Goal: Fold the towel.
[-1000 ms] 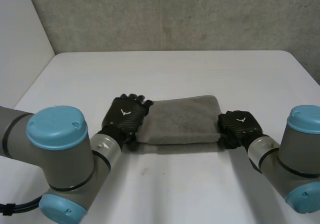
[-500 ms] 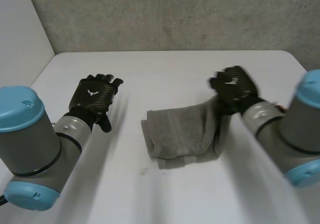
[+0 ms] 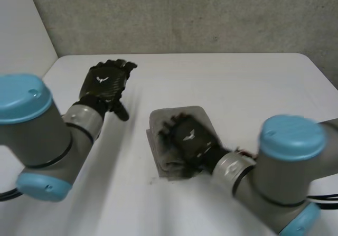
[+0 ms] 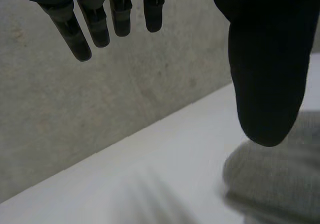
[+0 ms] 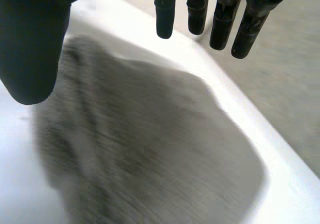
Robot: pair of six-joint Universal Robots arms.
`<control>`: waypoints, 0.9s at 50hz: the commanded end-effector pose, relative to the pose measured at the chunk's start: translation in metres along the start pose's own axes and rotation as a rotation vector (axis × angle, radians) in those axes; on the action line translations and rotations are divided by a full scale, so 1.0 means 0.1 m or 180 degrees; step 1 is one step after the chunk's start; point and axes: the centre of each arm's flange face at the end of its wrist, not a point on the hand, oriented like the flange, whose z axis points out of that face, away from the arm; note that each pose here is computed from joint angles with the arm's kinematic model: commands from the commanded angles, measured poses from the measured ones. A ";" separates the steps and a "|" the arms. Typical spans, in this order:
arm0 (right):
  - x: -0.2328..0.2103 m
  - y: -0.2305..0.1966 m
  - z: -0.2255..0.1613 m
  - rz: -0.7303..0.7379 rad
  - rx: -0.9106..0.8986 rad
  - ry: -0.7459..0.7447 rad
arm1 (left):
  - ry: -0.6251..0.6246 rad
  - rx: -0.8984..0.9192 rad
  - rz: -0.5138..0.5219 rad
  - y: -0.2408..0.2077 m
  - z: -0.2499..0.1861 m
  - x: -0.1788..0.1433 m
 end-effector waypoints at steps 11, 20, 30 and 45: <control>0.96 0.21 -0.03 0.1681 -0.0135 0.0698 | 0.0501 -0.0490 -0.0054 0.63 0.05 0.83; 0.89 0.66 0.28 0.1860 -0.0705 0.0483 | 0.0187 -0.0845 0.0094 1.01 -0.01 0.78; 0.81 0.78 0.33 0.1489 -0.0829 0.0378 | 0.0209 -0.0796 0.0096 0.91 -0.07 0.77; 1.51 -0.60 -0.22 0.1097 0.0382 0.1330 | 0.0014 0.0091 -0.0120 -0.42 -0.24 0.43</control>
